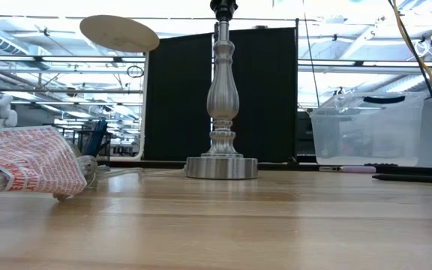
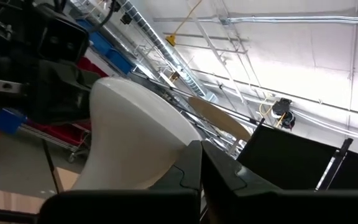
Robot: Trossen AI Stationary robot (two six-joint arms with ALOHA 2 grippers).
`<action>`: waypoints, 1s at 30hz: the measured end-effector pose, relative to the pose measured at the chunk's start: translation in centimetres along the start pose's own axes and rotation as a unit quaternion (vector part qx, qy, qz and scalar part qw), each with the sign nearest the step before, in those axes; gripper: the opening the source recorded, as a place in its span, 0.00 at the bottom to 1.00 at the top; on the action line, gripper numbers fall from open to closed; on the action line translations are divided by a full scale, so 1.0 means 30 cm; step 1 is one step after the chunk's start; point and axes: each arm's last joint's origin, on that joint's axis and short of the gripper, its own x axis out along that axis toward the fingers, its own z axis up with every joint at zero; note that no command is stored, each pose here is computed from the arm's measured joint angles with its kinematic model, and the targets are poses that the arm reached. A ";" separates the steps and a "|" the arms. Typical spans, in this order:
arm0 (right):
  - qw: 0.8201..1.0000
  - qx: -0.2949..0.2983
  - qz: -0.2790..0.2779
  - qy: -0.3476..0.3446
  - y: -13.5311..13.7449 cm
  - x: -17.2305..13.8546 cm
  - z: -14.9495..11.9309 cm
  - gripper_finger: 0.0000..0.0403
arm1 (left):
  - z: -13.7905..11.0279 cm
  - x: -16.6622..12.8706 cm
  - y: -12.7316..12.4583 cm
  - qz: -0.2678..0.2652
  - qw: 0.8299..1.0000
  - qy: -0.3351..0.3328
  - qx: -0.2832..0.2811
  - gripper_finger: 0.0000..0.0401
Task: Screw lightbulb
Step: Insert the lightbulb into the lamp
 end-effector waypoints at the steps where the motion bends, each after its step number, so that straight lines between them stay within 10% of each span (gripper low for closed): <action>1: 1.000 -0.001 0.002 -0.001 0.002 -0.001 0.001 0.00 | -0.001 0.000 0.002 0.001 1.000 0.001 -0.003 0.00; 30: 0.996 -0.054 0.040 0.052 0.065 -0.037 0.018 0.00 | -0.002 -0.006 0.032 0.038 0.999 0.012 0.001 0.00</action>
